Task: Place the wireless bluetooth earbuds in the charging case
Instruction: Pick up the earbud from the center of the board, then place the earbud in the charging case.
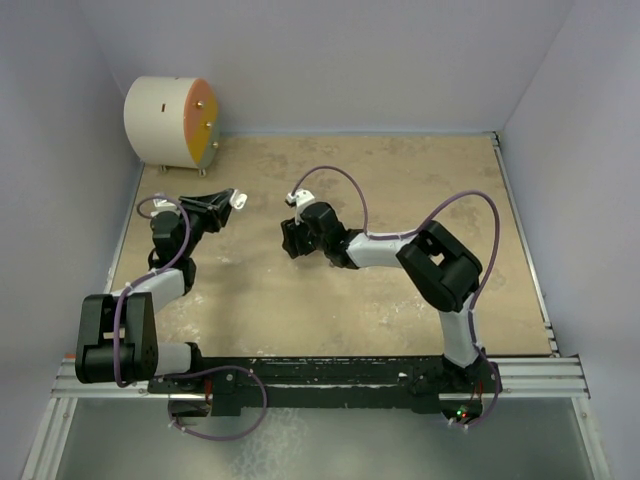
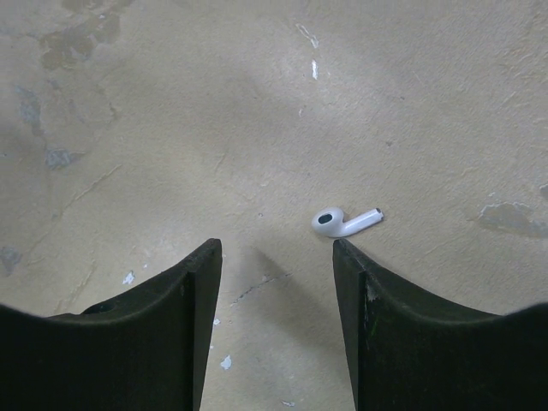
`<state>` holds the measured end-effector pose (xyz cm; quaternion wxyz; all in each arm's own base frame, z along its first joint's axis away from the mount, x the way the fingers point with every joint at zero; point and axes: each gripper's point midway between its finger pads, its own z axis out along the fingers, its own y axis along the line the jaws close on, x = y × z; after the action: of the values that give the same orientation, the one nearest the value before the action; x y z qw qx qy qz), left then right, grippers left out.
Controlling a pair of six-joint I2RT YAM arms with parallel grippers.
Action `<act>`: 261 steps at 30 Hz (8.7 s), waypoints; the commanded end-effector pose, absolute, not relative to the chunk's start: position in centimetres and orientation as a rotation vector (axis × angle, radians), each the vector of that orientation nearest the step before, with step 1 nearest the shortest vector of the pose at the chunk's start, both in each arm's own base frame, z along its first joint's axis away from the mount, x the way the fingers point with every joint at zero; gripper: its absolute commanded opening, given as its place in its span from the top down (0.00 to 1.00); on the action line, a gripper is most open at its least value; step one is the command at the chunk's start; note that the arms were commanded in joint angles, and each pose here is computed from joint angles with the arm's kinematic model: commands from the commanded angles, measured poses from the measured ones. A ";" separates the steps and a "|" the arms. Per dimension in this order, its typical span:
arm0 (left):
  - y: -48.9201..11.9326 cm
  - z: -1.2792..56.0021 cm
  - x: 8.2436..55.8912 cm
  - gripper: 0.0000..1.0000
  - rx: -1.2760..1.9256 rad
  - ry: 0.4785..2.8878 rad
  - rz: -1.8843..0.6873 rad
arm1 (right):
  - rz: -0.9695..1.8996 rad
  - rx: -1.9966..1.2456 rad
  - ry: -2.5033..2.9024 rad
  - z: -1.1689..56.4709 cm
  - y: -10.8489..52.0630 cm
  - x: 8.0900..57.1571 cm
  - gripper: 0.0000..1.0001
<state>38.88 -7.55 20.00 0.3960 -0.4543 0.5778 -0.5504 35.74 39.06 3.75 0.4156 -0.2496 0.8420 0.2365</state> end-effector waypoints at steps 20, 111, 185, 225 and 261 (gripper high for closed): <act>-6.8 21.8 38.5 1.00 -1.084 1.428 -1.389 | 0.684 -0.686 2.045 5.1 41.5 35.1 0.43; -6.3 20.6 38.6 1.00 -1.087 1.471 -1.327 | 0.331 -0.437 2.109 7.6 33.8 45.3 0.46; -7.3 20.2 38.9 1.00 -1.074 1.502 -1.336 | 0.540 -0.417 1.808 16.5 35.0 44.6 1.00; -19.5 24.0 40.3 1.00 -0.975 1.484 -1.713 | 0.885 -0.399 0.510 33.1 30.0 31.5 1.00; -20.5 22.4 41.7 1.00 -1.018 1.456 -1.820 | 0.821 -0.389 0.251 40.1 28.2 31.0 1.00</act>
<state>41.16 -19.77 18.41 0.2815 -0.4203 0.5784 -0.6400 40.78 34.65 22.24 0.7249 -0.2329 0.5161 0.3922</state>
